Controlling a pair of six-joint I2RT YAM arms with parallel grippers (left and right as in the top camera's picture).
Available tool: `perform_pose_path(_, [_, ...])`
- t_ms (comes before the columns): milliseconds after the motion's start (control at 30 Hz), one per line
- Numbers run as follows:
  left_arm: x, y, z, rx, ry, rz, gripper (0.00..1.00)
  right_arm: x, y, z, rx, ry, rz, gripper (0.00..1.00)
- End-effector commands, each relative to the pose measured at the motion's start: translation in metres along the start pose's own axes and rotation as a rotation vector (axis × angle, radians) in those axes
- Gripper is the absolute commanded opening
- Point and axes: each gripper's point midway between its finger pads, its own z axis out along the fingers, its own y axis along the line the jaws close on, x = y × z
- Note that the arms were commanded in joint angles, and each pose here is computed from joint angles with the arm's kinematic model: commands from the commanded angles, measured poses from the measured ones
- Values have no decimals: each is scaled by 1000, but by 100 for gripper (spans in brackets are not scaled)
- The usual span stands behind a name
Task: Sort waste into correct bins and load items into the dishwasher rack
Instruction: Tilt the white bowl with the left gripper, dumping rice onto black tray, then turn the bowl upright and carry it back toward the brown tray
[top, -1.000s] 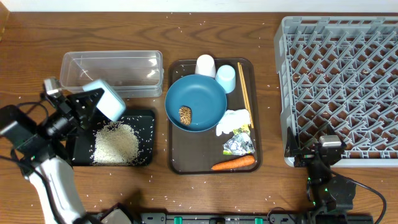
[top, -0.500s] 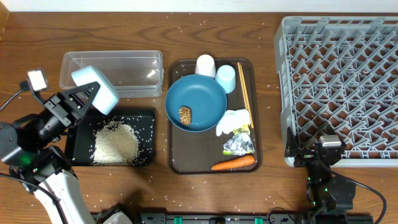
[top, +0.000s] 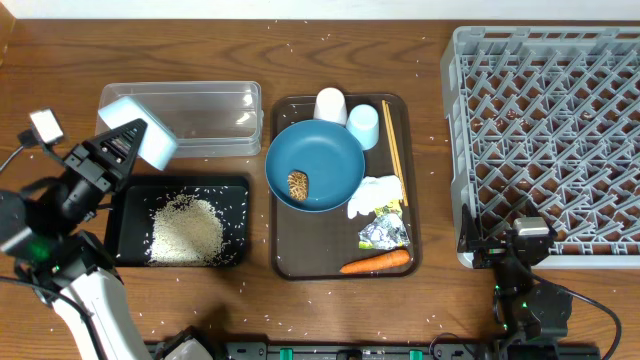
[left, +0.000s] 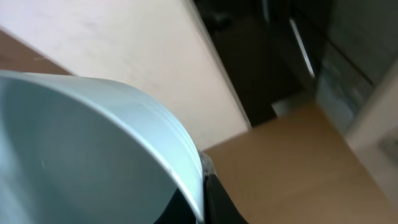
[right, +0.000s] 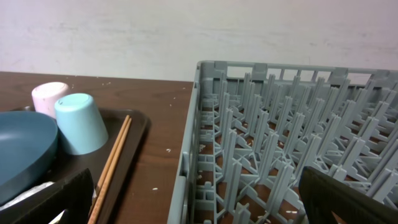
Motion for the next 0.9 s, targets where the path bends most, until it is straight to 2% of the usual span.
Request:
perform_pose_path(0, [-13, 16, 2, -39, -46, 59, 6, 1, -2, 0, 7, 3, -1, 99])
perform_pose_path(267, [-11, 7, 1, -32, -46, 101, 6, 1, -2, 0, 7, 3, -1, 99])
perform_pose_path(467, [4, -40, -5, 16, -34, 205, 6, 1, -2, 0, 7, 3, -1, 99])
perform_pose_path(567, [13, -74, -11, 40, -60, 312, 6, 1, -2, 0, 7, 3, -1, 99])
perform_pose_path(633, [10, -89, -17, 23, -141, 439, 6, 1, -2, 0, 7, 3, -1, 98])
perform_pose_path(667, [2, -87, -20, -10, -200, 453, 6, 1, -2, 0, 7, 3, -1, 99])
perform_pose_path(733, [-18, -62, -29, -134, -329, 373, 6, 1, -2, 0, 7, 3, -1, 99])
perform_pose_path(867, [-34, 25, -53, -477, -443, 231, 6, 1, -2, 0, 7, 3, -1, 99])
